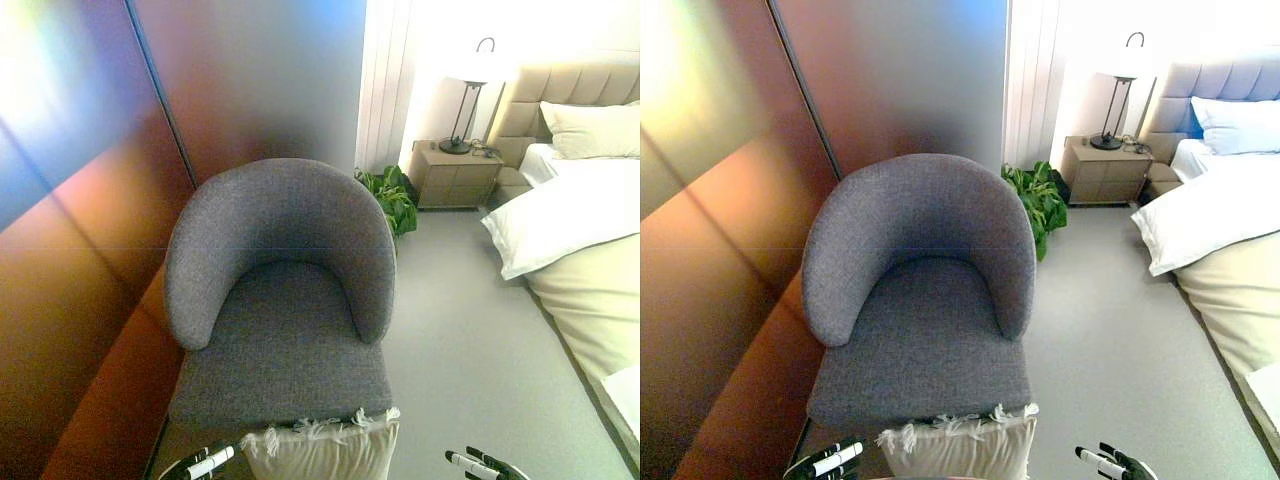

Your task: Pick up the pillow and put it on the sofa.

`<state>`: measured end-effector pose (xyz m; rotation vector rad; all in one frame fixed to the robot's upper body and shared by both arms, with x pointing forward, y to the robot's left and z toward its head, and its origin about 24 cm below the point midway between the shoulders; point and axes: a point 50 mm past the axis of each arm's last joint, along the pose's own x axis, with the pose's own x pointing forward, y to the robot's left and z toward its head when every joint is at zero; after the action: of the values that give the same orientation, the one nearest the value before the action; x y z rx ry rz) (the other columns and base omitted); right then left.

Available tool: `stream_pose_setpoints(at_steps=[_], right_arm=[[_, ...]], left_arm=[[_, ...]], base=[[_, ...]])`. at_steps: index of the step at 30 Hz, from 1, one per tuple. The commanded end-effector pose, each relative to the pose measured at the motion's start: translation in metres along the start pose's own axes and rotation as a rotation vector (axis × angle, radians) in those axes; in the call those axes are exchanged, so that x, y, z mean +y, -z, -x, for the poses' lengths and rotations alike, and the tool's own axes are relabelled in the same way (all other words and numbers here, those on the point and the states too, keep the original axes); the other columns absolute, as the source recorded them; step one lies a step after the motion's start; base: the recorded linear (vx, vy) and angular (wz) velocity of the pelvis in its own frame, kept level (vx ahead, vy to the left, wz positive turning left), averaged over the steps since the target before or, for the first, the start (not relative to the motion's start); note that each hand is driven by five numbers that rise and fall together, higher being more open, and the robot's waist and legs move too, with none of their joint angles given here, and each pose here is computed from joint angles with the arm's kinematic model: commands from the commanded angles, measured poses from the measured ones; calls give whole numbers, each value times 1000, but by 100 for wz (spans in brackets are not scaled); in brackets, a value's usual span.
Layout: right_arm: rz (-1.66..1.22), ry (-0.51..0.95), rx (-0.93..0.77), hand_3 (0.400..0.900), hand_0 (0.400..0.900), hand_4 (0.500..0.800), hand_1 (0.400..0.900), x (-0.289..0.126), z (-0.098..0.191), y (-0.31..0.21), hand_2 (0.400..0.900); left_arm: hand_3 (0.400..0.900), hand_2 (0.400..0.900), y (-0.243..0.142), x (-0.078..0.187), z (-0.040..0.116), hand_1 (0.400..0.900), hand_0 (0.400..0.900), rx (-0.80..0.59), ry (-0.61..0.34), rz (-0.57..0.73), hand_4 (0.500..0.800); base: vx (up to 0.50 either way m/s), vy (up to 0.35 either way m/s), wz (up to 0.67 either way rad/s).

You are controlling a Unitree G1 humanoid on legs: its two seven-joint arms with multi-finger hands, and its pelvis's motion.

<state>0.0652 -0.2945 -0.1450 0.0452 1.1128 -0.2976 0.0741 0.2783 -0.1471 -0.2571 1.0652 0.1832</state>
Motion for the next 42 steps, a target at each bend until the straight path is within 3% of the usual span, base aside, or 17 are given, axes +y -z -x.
stream_pose_setpoints(at_steps=[1, 11, 33, 42], right_arm=[[2, -19, -127, 900, 900, 800, 900, 12, -7, -33, 900], [-15, -13, -126, 900, 900, 800, 900, 10, -7, -32, 900], [31, -13, -116, 900, 900, 800, 900, 9, -7, -33, 900], [160, -27, -311, 900, 900, 800, 900, 15, -10, -105, 900]], left_arm=[[900, 900, -24, 10, 1, 900, 900, -115, -42, 4, 800], [900, 900, -26, 14, 2, 900, 900, -117, -90, -25, 800], [900, 900, -23, 11, 1, 900, 900, -100, -71, -58, 800], [900, 900, -65, -17, -11, 900, 900, -237, 19, -107, 800]], base=[[0, 0, 0], [0, 0, 0], [5, -2, 0], [-157, 4, 21]])
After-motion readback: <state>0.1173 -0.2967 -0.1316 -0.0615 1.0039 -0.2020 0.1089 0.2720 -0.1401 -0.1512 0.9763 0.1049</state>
